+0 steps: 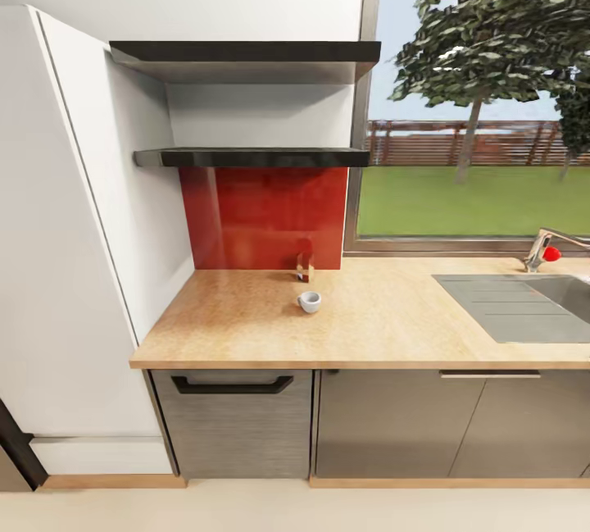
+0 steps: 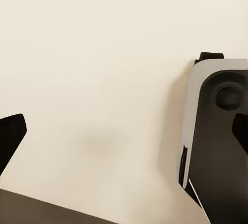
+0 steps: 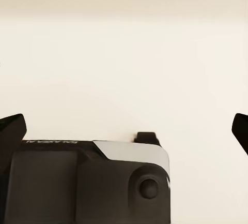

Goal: Set up a coffee station on the kitchen countertop: keep the coffee maker on the countertop, move the bottle of coffee from the kitchen shelf to the counter next to the coffee maker, place a paper coffee filter on top of the coffee maker, put the saucer next to the coffee maker with the coffee cup on the saucer, and place the electric kettle next to the coffee maker.

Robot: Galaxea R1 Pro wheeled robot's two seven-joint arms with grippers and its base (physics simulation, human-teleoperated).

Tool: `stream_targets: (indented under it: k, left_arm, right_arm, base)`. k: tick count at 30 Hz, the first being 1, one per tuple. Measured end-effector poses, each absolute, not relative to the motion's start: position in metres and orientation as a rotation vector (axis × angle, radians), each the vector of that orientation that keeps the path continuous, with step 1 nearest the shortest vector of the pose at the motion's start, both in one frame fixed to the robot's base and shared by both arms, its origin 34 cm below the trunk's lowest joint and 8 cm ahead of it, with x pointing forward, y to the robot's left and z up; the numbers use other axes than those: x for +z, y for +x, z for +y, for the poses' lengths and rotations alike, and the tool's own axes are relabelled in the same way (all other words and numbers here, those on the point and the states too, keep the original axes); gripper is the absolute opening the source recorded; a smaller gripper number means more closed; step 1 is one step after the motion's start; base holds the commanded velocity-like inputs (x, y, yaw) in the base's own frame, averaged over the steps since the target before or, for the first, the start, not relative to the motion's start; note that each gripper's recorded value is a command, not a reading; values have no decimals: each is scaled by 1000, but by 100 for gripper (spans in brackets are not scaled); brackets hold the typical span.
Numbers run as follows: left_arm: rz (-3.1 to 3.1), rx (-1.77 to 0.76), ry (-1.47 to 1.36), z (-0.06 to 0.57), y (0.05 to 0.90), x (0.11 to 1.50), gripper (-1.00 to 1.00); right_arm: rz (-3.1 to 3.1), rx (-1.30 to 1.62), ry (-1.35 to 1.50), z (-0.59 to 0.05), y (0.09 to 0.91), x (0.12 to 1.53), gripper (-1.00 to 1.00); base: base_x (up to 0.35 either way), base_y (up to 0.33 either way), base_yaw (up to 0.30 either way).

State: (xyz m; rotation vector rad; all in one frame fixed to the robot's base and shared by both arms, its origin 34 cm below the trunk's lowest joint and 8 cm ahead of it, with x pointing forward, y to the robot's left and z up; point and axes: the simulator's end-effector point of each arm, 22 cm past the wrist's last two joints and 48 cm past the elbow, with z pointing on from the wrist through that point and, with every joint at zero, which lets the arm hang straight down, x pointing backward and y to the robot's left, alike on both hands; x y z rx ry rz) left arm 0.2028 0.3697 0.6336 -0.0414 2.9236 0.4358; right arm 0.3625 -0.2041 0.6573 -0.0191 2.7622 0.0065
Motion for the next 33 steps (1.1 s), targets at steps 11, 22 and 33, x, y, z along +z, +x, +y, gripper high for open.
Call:
stream_targets:
  k: [11, 22, 33]
  left_arm:
    - [2924, 435, -42, 369, 203, 634, 100]
    - [2924, 435, -42, 369, 203, 633, 100]
    - [2923, 435, -43, 369, 203, 634, 100]
  right_arm:
    - [2662, 67, 6, -177, 406, 679, 100]
    - [2392, 167, 21, -145, 510, 755, 100]
    - [2097, 340, 46, -76, 598, 886, 100]
  base:
    - [0, 0, 0]
    - [0, 0, 0]
    - [0, 0, 0]
